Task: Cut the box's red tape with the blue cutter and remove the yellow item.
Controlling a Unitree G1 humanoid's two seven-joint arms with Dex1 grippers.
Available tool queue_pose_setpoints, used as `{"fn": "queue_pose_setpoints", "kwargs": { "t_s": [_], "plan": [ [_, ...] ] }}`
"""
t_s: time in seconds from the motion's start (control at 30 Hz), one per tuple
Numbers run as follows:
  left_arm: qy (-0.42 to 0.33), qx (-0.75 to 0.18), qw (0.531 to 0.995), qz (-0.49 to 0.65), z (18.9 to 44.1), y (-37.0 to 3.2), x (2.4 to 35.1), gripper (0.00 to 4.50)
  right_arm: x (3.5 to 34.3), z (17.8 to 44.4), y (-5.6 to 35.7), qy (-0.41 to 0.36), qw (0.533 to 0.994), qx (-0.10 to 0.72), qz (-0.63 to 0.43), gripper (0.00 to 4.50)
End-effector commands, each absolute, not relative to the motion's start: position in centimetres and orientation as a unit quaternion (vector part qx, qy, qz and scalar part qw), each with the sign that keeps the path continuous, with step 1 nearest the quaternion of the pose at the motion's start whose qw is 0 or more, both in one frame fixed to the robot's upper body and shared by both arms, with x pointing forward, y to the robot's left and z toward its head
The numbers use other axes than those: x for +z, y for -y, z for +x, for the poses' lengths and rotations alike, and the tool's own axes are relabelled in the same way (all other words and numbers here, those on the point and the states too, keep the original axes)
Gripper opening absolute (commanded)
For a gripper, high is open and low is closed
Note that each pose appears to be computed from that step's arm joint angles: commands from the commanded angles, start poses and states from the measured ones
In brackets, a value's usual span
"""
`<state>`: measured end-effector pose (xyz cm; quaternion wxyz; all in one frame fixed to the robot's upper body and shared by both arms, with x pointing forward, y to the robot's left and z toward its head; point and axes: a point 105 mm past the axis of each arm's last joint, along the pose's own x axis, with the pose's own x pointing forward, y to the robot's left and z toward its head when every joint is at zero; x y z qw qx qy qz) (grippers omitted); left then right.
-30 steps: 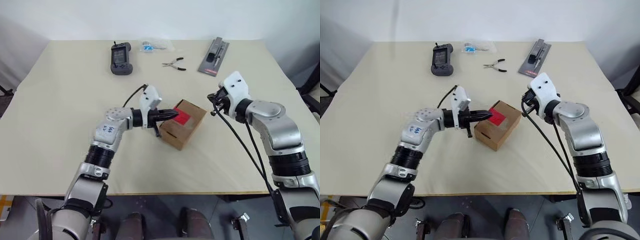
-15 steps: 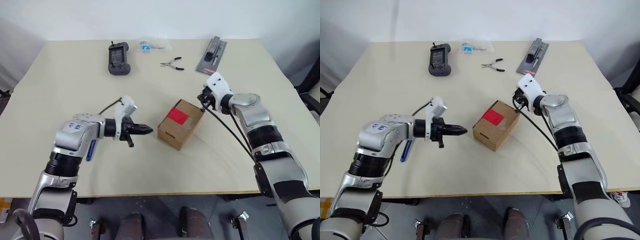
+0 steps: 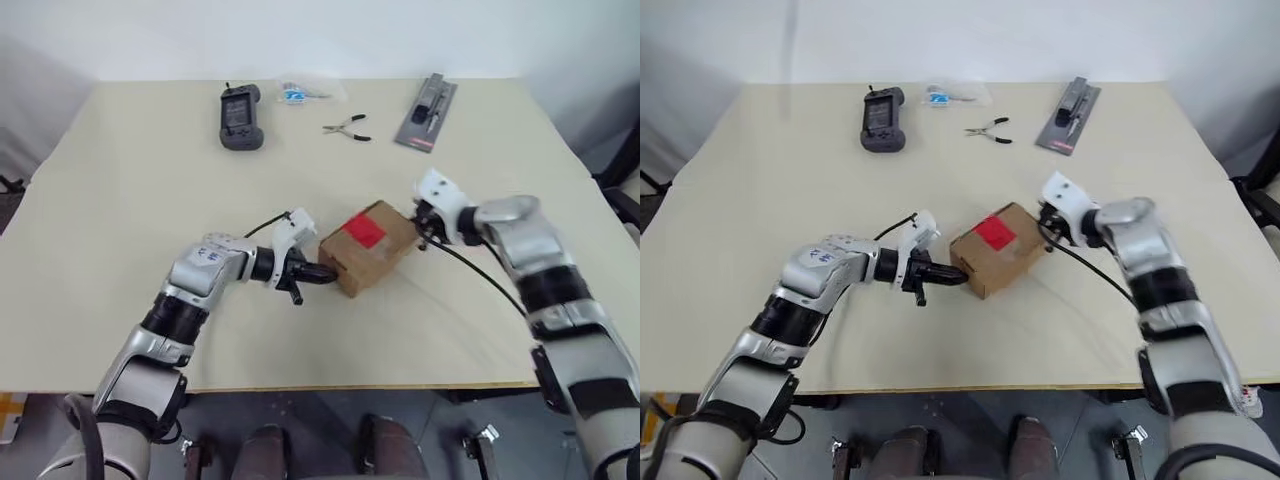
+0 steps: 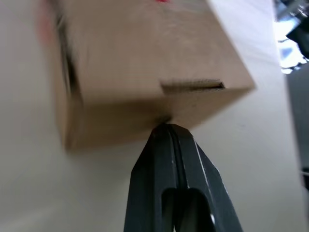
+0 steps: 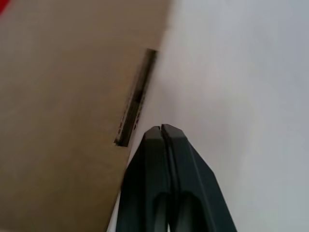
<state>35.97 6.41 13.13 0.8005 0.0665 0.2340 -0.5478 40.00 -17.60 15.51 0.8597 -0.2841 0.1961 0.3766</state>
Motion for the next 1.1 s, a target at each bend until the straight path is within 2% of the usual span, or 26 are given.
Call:
{"fn": "queue_pose_setpoints", "kwargs": {
  "t_s": [0.03,0.17,0.37,0.63,0.9,1.1],
  "plan": [
    [-0.202,-0.553,0.804,0.083,37.0,-5.7,14.2,0.0,16.3,37.4,15.9,-0.185,0.844,0.418,-0.281,0.04],
    [-0.186,-0.566,0.798,0.084,38.5,-4.3,14.8,0.0,15.5,32.7,16.3,-0.219,0.836,0.423,-0.273,0.04],
    [-0.155,-0.564,0.807,0.085,40.5,-1.5,15.8,0.0,16.1,29.3,16.9,-0.239,0.845,0.392,-0.275,0.04],
    [-0.165,-0.598,0.779,0.09,39.9,0.3,14.6,0.0,16.1,27.7,17.7,-0.25,0.868,0.345,-0.255,0.04],
    [-0.19,-0.601,0.77,0.1,39.4,-2.2,13.2,0.0,14.6,25.6,17.0,-0.27,0.863,0.354,-0.24,0.04],
    [-0.189,-0.593,0.777,0.094,39.5,-3.1,13.7,0.0,14.1,25.5,16.3,-0.274,0.857,0.368,-0.236,0.04]
  ]
}}
